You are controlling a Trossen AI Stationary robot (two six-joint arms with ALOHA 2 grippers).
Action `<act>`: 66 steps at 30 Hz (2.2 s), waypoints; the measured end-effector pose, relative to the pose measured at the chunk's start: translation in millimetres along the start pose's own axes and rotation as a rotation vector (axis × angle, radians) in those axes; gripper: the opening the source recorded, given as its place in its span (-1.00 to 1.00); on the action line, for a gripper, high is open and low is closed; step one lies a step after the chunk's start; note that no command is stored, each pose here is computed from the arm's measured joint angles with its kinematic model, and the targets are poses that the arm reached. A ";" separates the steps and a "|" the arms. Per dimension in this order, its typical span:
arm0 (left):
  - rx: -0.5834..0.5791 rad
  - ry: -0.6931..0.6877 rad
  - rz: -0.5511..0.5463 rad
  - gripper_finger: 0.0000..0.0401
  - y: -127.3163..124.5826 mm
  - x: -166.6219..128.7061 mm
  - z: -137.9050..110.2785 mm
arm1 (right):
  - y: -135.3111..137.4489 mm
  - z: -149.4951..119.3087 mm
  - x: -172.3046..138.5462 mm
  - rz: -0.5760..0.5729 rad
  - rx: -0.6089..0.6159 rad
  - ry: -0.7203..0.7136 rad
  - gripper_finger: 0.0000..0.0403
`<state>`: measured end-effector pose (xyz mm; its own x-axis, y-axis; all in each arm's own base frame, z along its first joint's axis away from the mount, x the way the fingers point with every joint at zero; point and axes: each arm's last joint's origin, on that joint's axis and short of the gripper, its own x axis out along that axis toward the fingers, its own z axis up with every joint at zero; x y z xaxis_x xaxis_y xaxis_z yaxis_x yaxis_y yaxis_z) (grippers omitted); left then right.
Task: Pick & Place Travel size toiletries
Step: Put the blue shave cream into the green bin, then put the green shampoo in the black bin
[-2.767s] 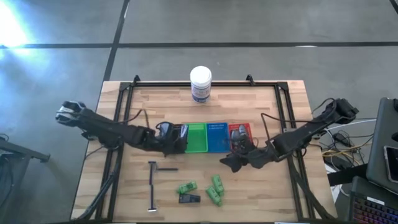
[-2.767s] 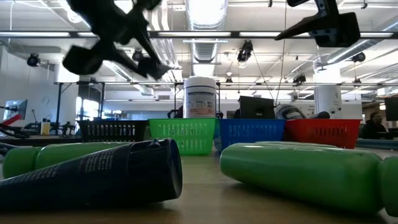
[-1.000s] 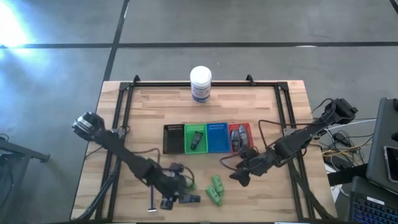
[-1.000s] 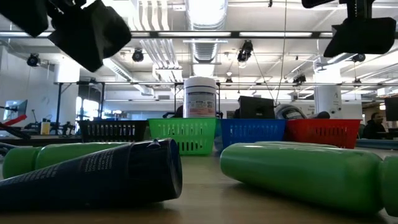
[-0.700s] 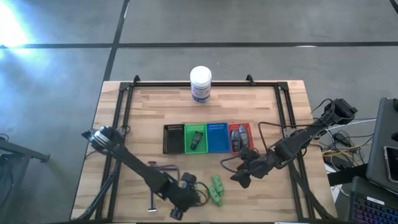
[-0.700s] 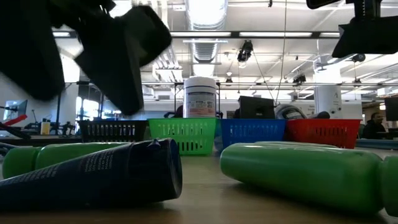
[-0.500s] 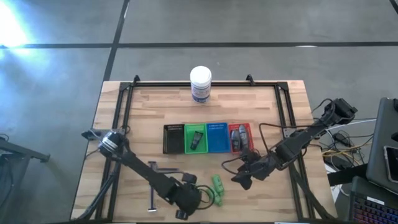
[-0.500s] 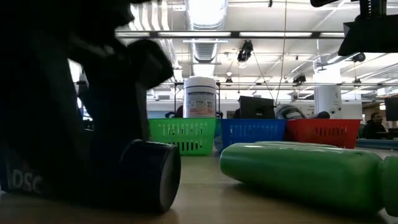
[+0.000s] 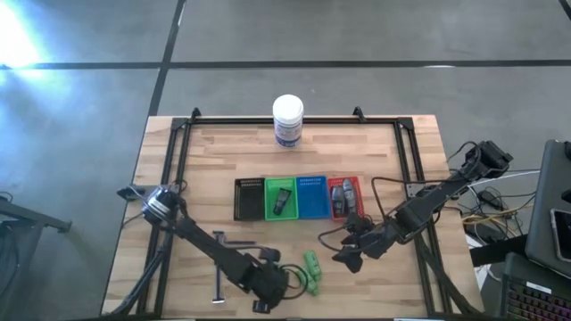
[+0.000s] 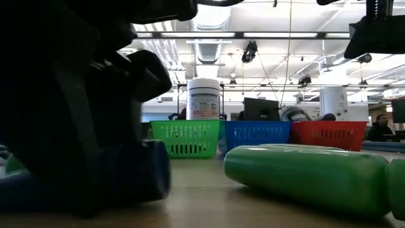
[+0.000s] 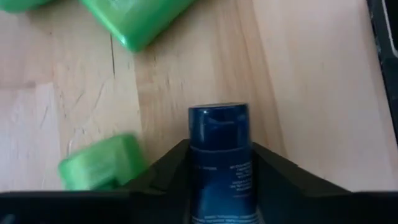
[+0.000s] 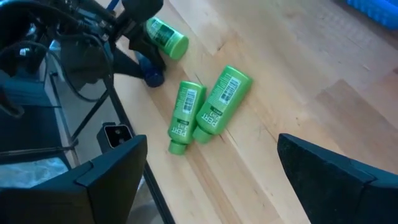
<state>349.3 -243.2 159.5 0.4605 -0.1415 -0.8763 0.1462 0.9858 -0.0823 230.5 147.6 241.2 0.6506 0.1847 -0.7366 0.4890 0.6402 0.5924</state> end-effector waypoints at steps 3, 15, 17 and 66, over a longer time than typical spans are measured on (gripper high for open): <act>-0.022 -0.003 -0.004 -0.46 3.0 -9.4 2.7 | 0.2 0.3 -0.7 0.003 -0.023 -0.001 0.70; -0.670 -0.392 0.325 -0.62 74.0 -130.1 30.1 | -1.7 14.1 -35.7 0.035 0.074 -0.217 0.54; -0.817 -0.457 0.378 -0.61 100.8 -137.8 30.2 | -3.6 18.6 -40.9 0.031 0.117 -0.274 0.55; -1.069 -0.279 0.222 -0.13 163.0 -85.9 -11.0 | -16.7 31.1 -41.1 -0.049 0.199 -0.263 0.78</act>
<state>324.0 -69.4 216.1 0.5822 0.1640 -0.7963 -0.7269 0.5436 -0.4196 213.6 106.1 271.7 0.7383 -0.0586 -0.6719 0.6109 0.4803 0.6294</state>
